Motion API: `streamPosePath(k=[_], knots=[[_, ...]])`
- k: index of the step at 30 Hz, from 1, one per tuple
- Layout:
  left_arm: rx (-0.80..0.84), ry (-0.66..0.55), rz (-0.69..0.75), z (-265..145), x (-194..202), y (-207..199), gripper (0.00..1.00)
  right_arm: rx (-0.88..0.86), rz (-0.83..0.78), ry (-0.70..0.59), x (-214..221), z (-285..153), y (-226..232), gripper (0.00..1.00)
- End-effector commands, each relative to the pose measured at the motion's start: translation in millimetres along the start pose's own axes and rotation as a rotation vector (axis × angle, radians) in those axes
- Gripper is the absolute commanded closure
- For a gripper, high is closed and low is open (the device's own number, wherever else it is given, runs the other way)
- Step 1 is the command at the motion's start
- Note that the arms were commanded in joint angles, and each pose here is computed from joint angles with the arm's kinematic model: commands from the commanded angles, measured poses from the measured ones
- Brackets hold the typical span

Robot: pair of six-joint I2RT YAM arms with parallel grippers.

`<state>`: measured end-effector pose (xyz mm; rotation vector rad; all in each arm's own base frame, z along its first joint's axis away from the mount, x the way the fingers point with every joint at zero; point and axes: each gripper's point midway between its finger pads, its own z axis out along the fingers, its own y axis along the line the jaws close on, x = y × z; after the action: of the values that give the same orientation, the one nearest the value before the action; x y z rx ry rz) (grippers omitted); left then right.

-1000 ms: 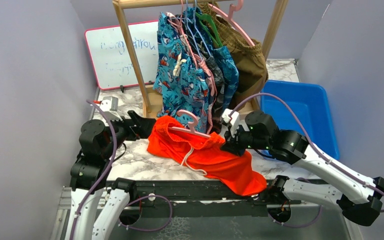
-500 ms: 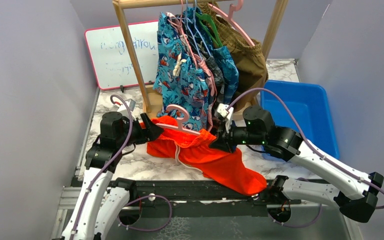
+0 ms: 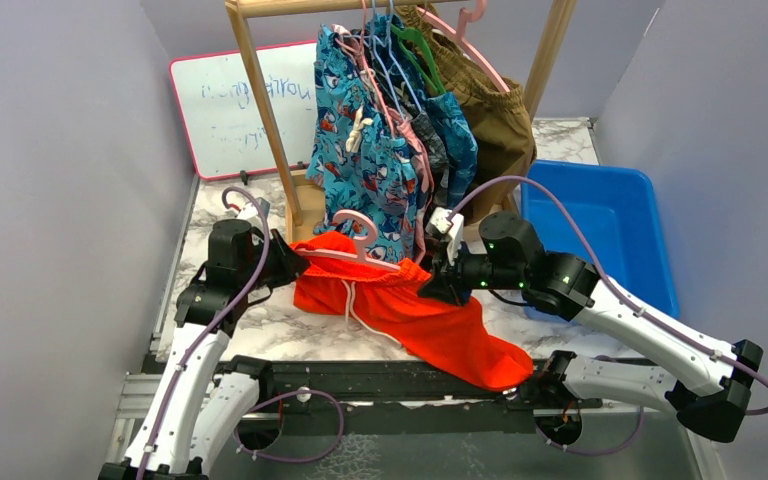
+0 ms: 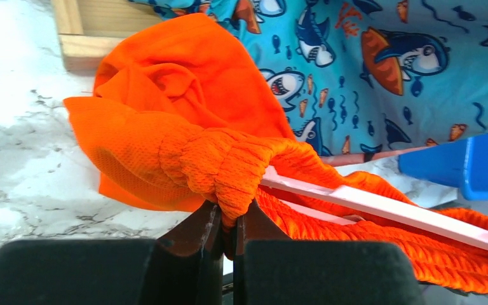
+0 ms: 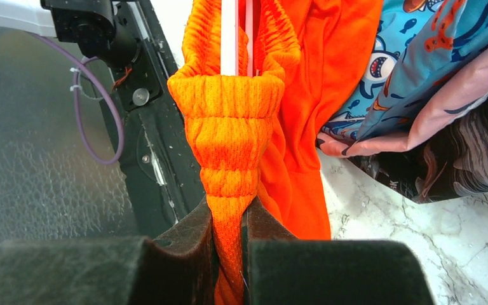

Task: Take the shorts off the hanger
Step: Remove the shorts from the clothes rod.

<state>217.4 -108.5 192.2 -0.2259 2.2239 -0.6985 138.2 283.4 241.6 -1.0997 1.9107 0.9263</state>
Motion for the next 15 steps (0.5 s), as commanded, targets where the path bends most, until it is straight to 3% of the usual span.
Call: streamPosePath(k=[1,9,15], knots=[[-0.159,-0.061,0.045,-4,-19,25,0.97,0.052,-0.001,0.012,4,-8,-6,0.99],[-0.385,-0.143,0.041,-4,-47,59,1.00,0.117,-0.008,0.030,17,-29,-12,0.99],[-0.420,-0.134,-0.002,11,-47,68,1.00,0.061,-0.082,-0.165,-3,-64,8,0.99]])
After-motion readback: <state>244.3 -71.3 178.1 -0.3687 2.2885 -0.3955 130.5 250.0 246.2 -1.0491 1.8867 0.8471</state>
